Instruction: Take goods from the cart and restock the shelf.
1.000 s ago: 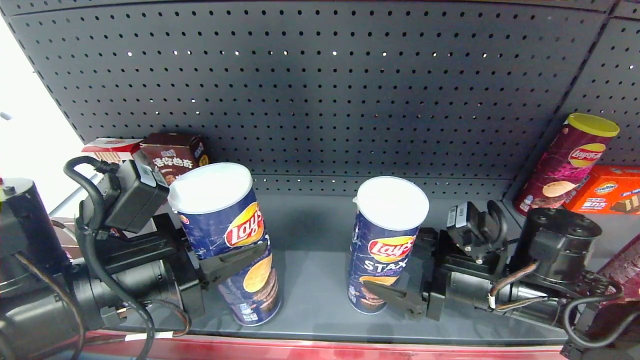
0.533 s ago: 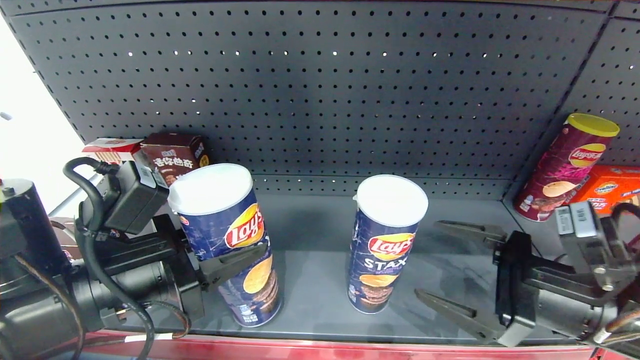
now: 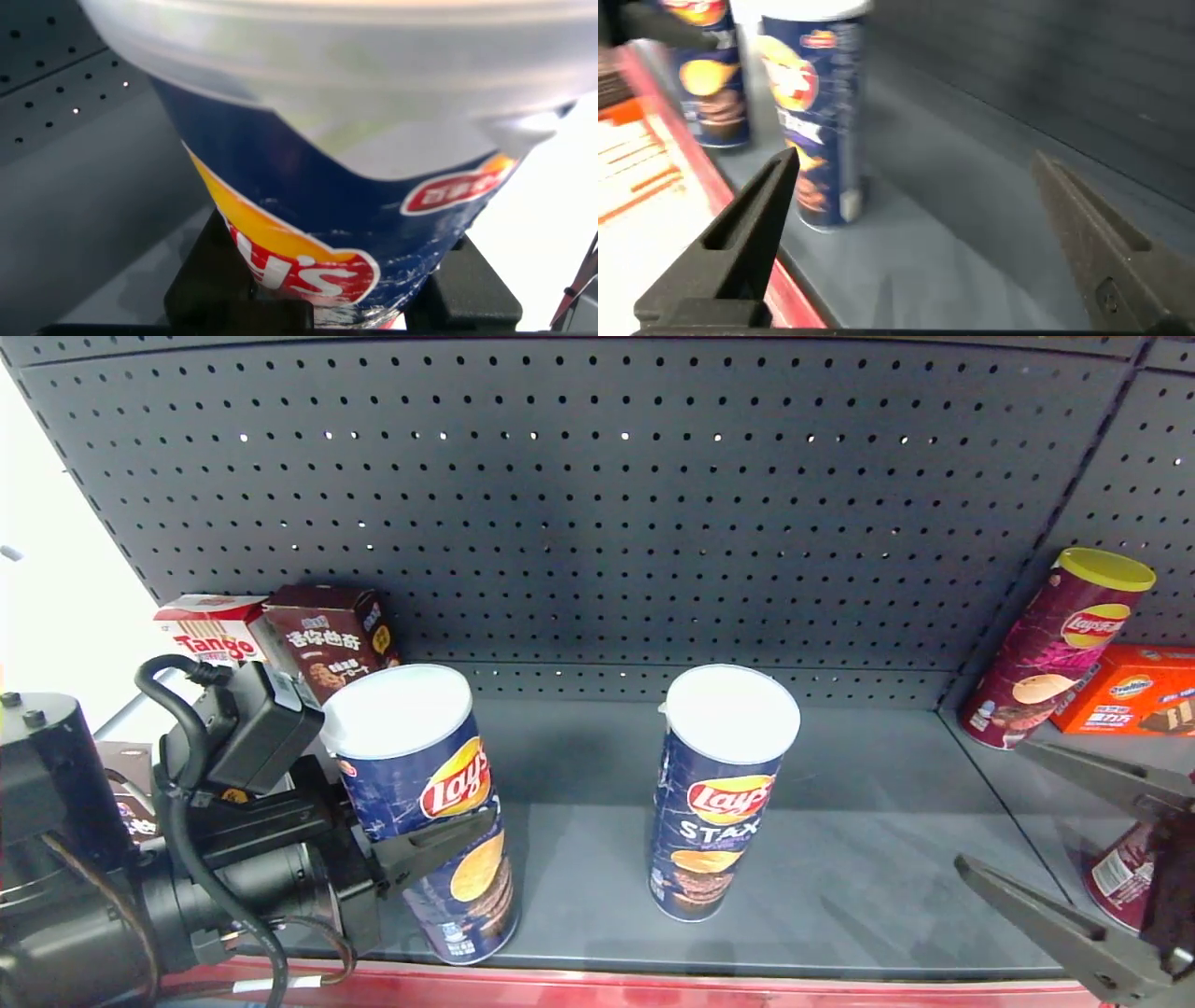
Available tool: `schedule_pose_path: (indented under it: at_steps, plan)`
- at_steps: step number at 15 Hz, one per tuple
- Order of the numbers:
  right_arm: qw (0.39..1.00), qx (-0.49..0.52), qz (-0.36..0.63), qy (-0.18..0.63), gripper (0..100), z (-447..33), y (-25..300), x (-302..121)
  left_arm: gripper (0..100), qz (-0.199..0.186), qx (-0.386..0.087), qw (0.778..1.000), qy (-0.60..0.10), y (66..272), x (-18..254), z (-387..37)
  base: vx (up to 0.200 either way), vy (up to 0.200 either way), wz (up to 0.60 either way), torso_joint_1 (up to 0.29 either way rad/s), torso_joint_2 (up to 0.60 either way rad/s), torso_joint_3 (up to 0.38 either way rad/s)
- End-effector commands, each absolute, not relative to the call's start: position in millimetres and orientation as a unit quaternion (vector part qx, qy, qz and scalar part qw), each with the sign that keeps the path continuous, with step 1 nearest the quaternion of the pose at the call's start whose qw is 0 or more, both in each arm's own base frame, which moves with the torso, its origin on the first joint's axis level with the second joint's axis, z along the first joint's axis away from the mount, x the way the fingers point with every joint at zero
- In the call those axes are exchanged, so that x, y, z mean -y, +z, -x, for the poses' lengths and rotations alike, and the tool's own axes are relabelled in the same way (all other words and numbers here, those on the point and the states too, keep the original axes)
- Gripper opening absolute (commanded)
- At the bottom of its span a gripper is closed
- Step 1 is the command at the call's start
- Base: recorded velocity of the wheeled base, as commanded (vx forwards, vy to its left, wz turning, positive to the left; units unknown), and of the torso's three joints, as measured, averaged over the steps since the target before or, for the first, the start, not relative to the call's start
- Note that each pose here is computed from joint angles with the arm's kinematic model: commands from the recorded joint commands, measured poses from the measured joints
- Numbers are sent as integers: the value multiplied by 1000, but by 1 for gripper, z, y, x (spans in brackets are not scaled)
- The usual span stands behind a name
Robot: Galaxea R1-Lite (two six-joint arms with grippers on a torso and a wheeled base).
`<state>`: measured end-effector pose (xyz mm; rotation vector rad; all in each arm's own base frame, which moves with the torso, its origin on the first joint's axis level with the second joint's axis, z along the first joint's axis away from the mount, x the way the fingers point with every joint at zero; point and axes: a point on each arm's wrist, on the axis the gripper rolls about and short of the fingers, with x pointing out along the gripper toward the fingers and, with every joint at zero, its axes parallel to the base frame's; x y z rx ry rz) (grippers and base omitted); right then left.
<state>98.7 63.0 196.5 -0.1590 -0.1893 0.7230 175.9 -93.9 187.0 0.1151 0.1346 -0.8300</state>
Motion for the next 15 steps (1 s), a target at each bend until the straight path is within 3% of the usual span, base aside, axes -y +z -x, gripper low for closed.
schedule_pose_path:
  at_steps: [1, 7, 11, 12, 15]
  plan:
    - [944, 106, 72, 304, 100, -45, 186, -29, 0, -56, -68, 912, -400, 186, 94, -176, 0, 0, 0, 0, 0, 0]
    - [956, 82, 58, 276, 100, 35, 122, 15, 0, -60, -58, 916, -393, 191, 95, -178, 0, 0, 0, 0, 0, 0]
    - [964, 47, 51, 257, 100, 33, 107, 14, 0, -59, -49, 917, -392, 195, 96, -179, 0, 0, 0, 0, 0, 0]
    - [969, 22, 59, 238, 100, 25, 87, 11, 0, -60, -50, 918, -390, 195, 96, -178, 0, 0, 0, 0, 0, 0]
    - [972, 39, 29, 231, 100, 21, 83, 10, 0, -57, -39, 919, -387, 200, 94, -176, 0, 0, 0, 0, 0, 0]
